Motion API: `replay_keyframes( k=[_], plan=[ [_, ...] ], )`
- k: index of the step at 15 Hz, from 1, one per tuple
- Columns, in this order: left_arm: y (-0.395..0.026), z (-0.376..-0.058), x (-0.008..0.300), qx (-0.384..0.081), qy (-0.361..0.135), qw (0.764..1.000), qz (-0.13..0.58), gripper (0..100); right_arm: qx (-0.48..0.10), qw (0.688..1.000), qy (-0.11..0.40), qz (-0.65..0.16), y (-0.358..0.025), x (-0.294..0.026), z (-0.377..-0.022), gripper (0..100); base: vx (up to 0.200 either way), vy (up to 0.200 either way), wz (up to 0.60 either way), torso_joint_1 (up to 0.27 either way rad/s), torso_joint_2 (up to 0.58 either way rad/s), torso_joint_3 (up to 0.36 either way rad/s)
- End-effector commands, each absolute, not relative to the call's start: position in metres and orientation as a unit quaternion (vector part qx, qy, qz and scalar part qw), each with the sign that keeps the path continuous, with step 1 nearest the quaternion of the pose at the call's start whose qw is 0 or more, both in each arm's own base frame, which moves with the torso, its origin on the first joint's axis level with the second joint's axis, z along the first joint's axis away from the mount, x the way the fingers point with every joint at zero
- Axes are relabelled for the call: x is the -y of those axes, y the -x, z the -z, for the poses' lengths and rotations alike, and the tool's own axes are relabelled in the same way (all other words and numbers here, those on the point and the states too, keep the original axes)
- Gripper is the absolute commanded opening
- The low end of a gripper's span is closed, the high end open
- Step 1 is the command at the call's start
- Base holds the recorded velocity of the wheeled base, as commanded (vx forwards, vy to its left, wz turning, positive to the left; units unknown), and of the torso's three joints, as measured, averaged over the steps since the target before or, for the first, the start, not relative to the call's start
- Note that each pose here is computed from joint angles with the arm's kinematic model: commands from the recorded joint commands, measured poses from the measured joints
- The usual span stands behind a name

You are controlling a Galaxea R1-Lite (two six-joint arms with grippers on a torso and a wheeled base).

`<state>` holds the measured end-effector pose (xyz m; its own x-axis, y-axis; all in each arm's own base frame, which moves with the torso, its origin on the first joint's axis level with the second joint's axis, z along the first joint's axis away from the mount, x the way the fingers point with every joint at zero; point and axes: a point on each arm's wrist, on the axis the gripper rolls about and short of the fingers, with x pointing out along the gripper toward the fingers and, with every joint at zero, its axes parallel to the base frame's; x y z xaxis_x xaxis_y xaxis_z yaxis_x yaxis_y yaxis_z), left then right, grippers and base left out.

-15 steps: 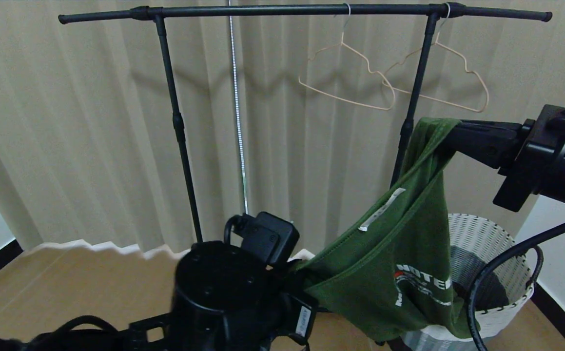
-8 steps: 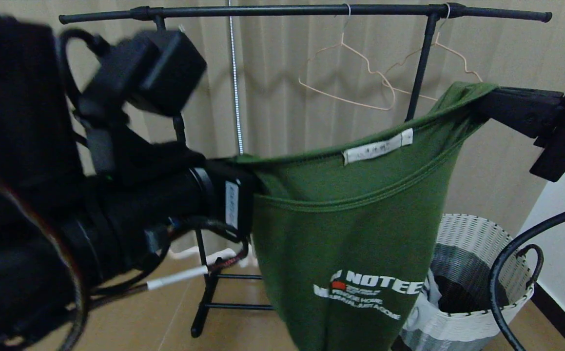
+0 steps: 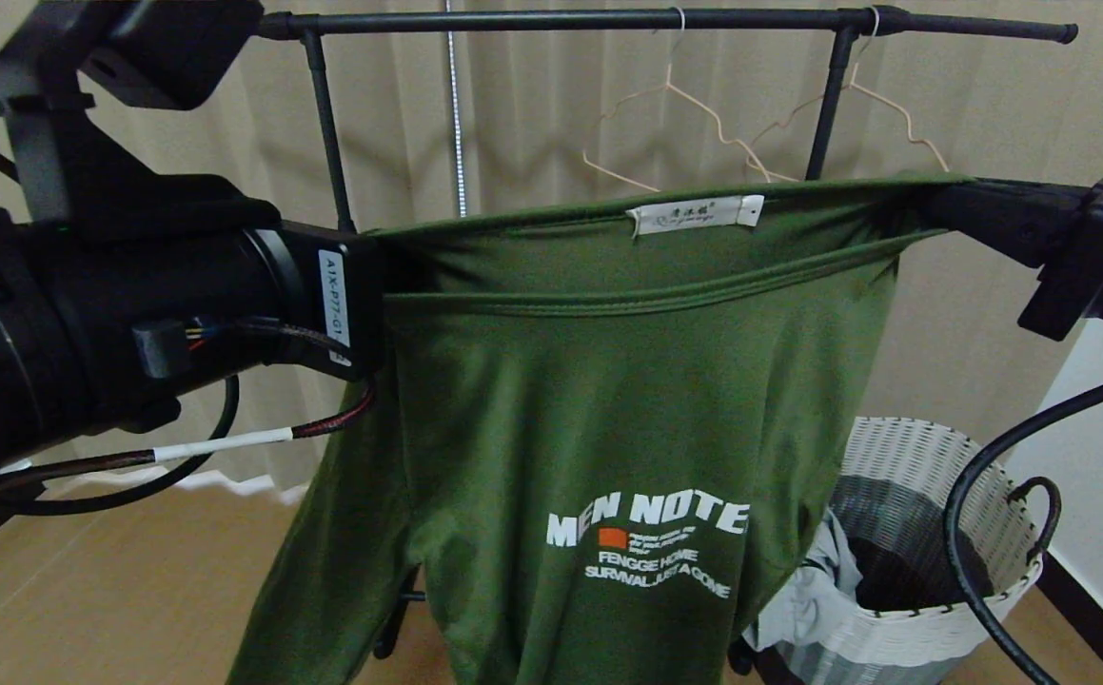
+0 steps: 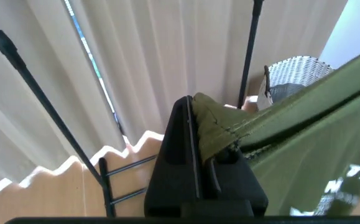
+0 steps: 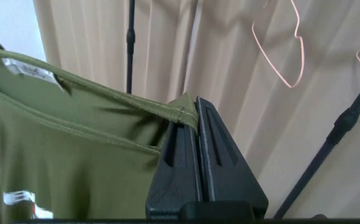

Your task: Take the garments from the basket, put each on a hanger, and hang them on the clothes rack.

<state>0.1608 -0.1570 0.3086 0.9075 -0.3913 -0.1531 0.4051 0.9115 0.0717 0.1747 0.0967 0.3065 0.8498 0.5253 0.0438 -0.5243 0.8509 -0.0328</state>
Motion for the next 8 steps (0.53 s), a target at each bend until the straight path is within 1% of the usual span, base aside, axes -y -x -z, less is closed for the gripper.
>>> replay_keyframes(
  k=[1, 3, 4, 6, 8],
  plan=[
    [-0.162, -0.307, 0.159, -0.071, -0.053, 0.974, 0.210, 0, 0.018, 0.962, 0.012, -0.272, -0.180, -0.099, -0.304, 0, 0.000, 0.000, 0.00, 0.000, 0.00, 0.000],
    [-0.158, -0.310, 0.159, -0.037, -0.037, 0.957, 0.285, 0, 0.013, 0.962, 0.012, -0.272, -0.189, -0.104, -0.303, 0, 0.000, 0.000, 0.00, 0.000, 0.00, 0.000],
    [-0.159, -0.312, 0.160, -0.029, -0.047, 0.954, 0.296, 0, 0.017, 0.962, 0.011, -0.272, -0.191, -0.105, -0.305, 0, 0.000, 0.000, 0.00, 0.000, 0.00, 0.000],
    [-0.161, -0.316, 0.161, -0.023, -0.047, 0.955, 0.293, 0, 0.025, 0.962, 0.009, -0.272, -0.193, -0.106, -0.311, 0, 0.000, 0.000, 0.00, 0.000, 0.00, 0.000],
    [-0.166, -0.314, 0.165, -0.029, -0.045, 0.955, 0.291, 0, 0.027, 0.966, 0.010, -0.257, -0.197, -0.101, -0.313, 0, 0.000, 0.000, 0.00, 0.000, 0.00, 0.000]
  ],
)
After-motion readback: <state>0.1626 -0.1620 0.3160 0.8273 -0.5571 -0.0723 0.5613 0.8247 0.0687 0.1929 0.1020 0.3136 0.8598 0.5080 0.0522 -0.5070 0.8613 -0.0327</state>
